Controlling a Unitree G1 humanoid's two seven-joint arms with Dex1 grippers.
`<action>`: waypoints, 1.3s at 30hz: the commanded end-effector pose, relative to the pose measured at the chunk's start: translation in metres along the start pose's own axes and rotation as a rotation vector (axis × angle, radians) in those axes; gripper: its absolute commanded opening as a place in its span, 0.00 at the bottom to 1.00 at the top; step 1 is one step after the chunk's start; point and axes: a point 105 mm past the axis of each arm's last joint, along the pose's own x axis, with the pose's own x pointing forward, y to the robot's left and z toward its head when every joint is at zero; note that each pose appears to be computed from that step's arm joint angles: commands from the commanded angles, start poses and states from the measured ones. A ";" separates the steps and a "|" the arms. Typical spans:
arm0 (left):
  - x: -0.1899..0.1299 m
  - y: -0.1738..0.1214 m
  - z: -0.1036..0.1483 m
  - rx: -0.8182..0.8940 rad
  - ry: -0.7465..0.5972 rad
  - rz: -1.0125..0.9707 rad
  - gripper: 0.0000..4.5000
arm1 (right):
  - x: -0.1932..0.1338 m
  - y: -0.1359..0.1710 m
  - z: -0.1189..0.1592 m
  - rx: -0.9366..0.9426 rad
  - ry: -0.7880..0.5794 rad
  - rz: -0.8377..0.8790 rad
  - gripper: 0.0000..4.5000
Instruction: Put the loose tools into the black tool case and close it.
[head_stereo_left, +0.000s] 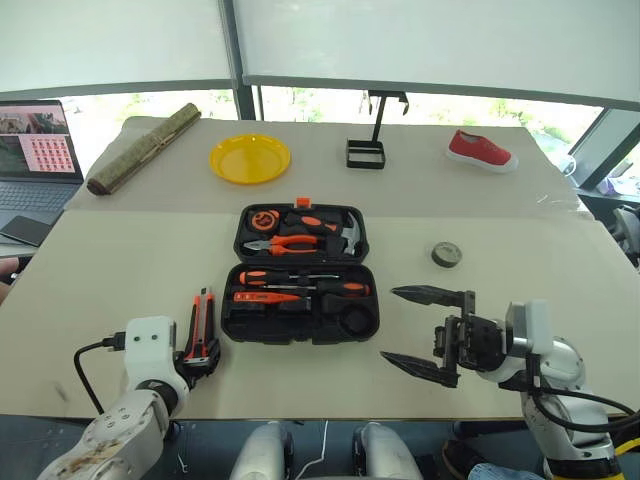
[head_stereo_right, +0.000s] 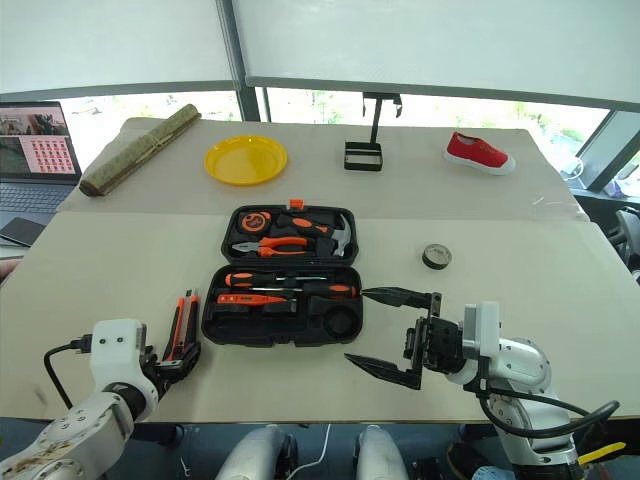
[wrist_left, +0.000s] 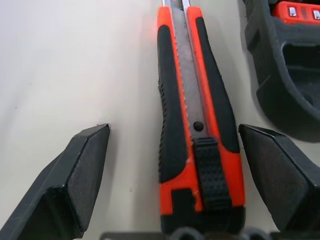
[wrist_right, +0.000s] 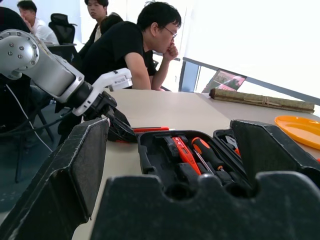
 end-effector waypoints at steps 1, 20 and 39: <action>0.002 -0.017 -0.004 0.025 0.031 -0.042 0.99 | 0.003 -0.002 0.013 -0.023 -0.031 0.013 1.00; 0.011 0.028 0.010 0.160 0.013 0.036 0.39 | -0.001 -0.004 0.007 -0.030 -0.031 -0.023 1.00; -0.002 -0.050 0.089 1.024 -0.113 -1.195 0.39 | -0.015 -0.006 0.014 -0.027 0.112 -0.084 1.00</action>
